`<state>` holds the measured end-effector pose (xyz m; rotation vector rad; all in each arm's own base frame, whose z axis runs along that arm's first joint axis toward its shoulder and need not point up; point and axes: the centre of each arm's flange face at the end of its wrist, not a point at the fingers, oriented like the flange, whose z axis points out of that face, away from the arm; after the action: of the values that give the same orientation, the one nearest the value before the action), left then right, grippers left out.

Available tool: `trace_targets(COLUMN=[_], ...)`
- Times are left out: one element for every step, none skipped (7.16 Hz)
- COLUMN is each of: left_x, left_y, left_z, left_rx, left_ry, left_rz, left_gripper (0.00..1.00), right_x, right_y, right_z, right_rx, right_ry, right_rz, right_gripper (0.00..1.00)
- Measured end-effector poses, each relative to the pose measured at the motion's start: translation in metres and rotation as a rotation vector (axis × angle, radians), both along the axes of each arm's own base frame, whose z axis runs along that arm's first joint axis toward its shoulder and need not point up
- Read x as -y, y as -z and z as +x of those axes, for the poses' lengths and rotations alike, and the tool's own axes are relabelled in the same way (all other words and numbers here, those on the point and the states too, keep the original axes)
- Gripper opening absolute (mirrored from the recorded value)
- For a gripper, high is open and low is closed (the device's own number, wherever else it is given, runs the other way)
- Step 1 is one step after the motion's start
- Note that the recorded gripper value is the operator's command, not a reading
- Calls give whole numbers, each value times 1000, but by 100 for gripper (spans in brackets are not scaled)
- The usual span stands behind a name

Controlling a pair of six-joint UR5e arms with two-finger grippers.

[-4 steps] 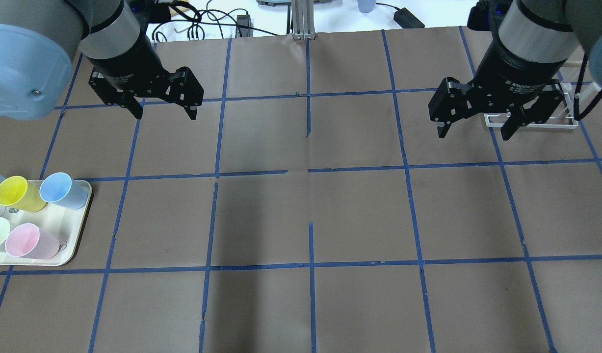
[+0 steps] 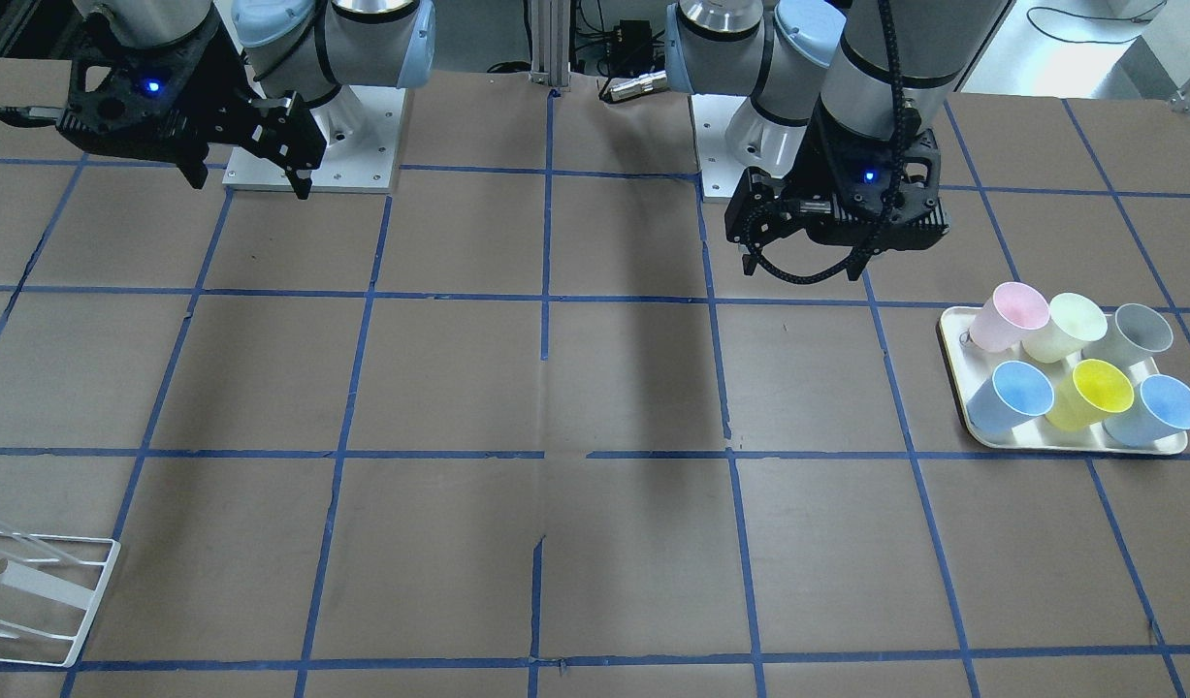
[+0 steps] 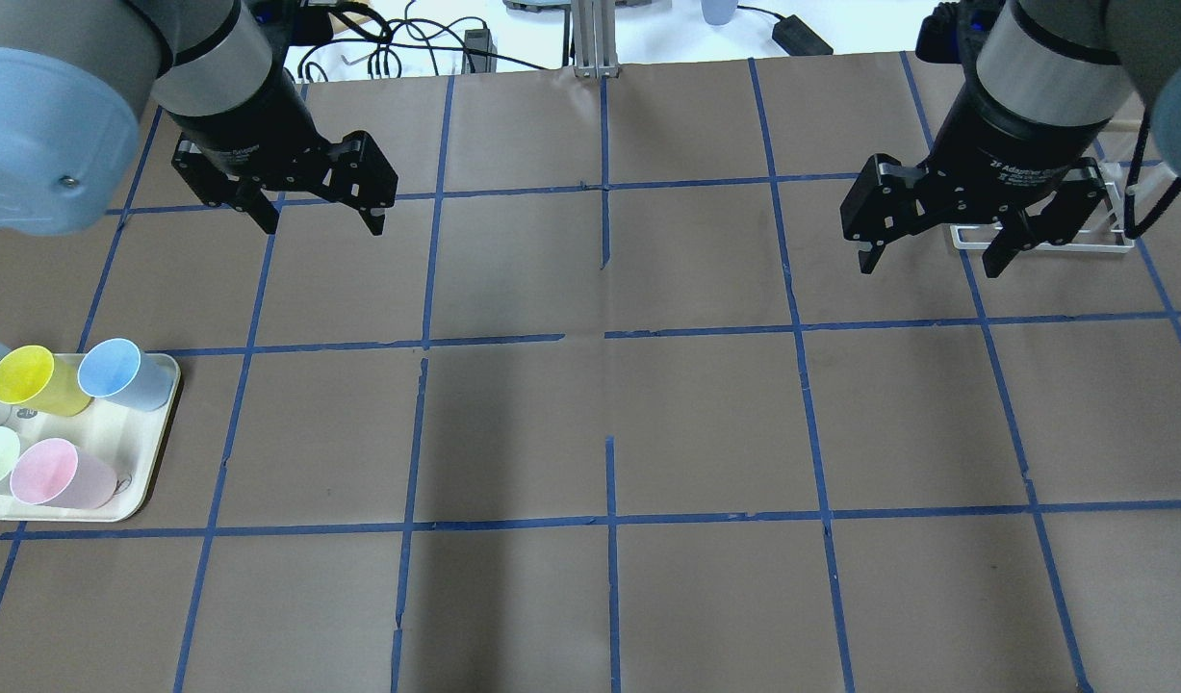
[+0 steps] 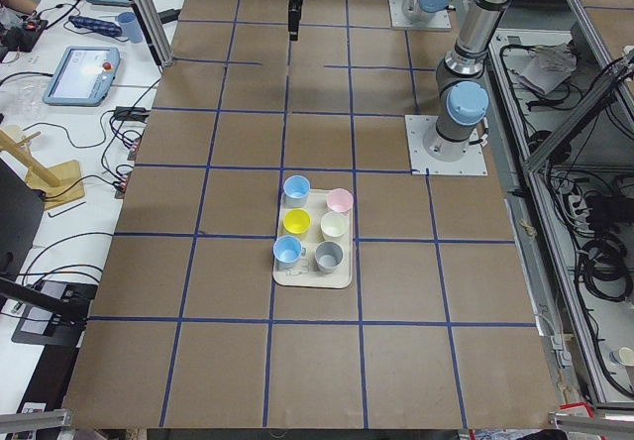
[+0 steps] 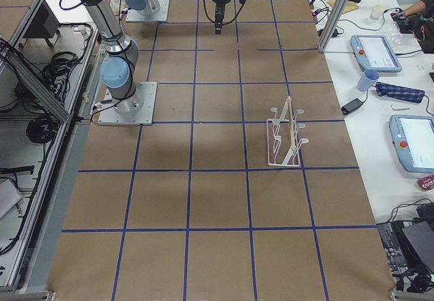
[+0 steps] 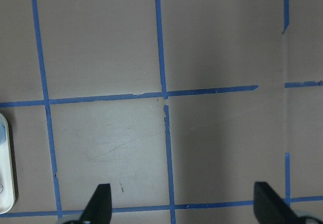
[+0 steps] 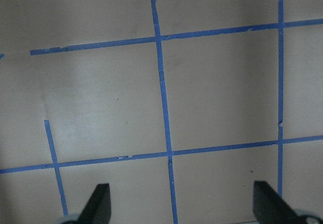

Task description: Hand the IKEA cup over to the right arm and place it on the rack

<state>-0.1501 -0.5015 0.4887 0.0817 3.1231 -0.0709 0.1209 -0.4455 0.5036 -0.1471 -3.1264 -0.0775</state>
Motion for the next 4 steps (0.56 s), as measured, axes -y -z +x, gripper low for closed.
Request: trace_targets(left_x=[0, 0, 1, 3], left_y=[0, 1, 2, 4], left_z=[1, 2, 7, 19], left_rx=[0, 0, 1, 3], left_ry=[-2, -5, -3, 19], left_rz=[1, 4, 7, 12], left_gripper=[100, 100, 100, 100], right_x=[0, -1, -1, 0], right_y=[-1, -1, 1, 2], right_z=[0, 1, 1, 0], right_rx=[0, 3, 4, 5], right_ry=[0, -2, -2, 0], right_rz=[-2, 0, 3, 2], right_gripper=[100, 100, 100, 100])
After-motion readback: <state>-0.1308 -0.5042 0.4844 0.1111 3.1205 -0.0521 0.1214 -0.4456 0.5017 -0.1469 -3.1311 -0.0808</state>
